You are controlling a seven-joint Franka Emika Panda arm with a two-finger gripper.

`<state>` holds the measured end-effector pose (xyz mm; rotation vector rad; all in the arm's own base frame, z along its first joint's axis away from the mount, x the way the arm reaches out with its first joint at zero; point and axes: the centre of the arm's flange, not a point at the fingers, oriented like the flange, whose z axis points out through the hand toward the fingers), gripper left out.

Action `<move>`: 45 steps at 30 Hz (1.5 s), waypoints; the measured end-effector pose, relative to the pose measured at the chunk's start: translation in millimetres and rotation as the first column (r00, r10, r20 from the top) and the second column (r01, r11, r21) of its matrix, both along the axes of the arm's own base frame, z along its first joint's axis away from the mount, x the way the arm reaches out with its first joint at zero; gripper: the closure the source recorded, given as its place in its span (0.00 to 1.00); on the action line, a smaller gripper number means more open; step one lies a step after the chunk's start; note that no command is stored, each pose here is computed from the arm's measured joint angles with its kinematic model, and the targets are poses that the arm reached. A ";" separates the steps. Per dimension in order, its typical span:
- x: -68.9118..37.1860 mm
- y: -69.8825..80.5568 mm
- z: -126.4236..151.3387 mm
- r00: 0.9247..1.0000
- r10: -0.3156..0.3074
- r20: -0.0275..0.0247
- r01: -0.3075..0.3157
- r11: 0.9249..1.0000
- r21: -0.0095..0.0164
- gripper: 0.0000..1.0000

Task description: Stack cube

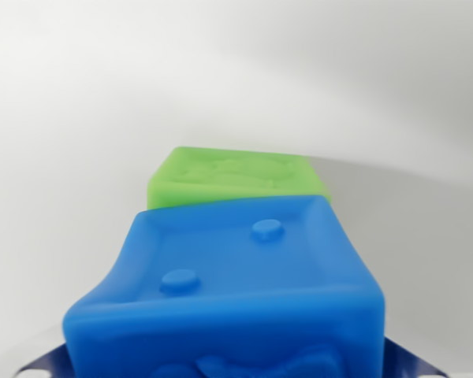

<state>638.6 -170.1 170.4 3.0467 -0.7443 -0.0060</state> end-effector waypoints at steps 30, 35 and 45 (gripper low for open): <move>0.0 0.2 0.4 1.000 0.000 -0.001 0.000 1.000 0.000 0.00; 0.8 0.0 9.2 1.000 0.000 0.002 0.000 1.000 0.001 0.00; 0.9 -0.2 32.5 1.000 0.000 0.003 0.000 1.000 0.003 0.00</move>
